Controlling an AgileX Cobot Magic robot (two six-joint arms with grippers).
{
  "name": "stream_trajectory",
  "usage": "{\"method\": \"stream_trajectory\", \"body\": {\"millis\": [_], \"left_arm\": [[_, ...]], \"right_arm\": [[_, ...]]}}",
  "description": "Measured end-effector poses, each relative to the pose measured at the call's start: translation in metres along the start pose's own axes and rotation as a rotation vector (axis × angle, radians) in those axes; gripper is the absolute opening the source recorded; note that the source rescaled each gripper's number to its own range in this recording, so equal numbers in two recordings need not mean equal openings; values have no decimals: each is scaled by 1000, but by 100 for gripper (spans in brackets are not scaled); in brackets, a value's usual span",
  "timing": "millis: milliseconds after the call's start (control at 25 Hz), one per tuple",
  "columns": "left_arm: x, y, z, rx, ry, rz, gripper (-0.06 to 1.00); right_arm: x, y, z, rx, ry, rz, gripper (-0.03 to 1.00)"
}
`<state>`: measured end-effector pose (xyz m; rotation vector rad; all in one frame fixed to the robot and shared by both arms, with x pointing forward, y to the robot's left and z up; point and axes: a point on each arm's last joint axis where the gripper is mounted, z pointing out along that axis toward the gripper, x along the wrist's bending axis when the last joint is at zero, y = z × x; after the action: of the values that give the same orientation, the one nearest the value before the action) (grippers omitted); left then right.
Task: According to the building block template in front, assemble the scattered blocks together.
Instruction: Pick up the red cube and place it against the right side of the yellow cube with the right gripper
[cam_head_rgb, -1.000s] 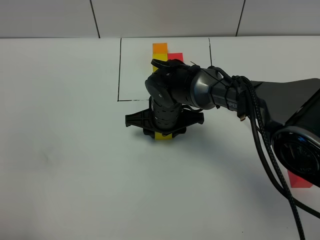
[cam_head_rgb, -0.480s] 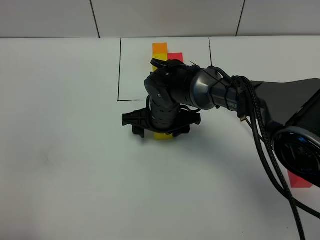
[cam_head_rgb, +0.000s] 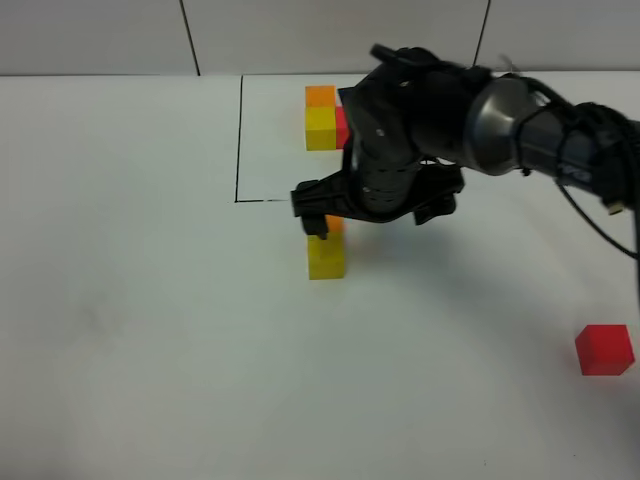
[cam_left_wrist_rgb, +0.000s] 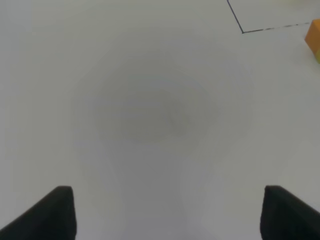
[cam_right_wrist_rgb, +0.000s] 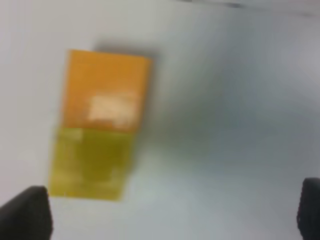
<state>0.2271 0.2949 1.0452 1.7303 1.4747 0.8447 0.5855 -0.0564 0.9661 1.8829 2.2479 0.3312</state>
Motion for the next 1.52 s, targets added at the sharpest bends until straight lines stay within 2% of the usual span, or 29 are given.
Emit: {"method": "stream_trajectory", "body": {"millis": [360, 560, 760, 1000, 1280, 1520], "left_arm": [[0, 0, 0, 0, 0, 0, 70], [0, 0, 0, 0, 0, 0, 70], [0, 0, 0, 0, 0, 0, 70], [0, 0, 0, 0, 0, 0, 70], [0, 0, 0, 0, 0, 3, 70], [0, 0, 0, 0, 0, 2, 70]], "right_arm": [[-101, -71, -25, 105, -123, 17, 100], [-134, -104, -20, 165, -119, 65, 100], [-152, -122, -6, 219, -90, 129, 100], [-160, -138, 2, 250, -88, 101, 100], [-174, -148, 12, 223, -80, 122, 100], [-176, -147, 13, 197, -74, 126, 100]]}}
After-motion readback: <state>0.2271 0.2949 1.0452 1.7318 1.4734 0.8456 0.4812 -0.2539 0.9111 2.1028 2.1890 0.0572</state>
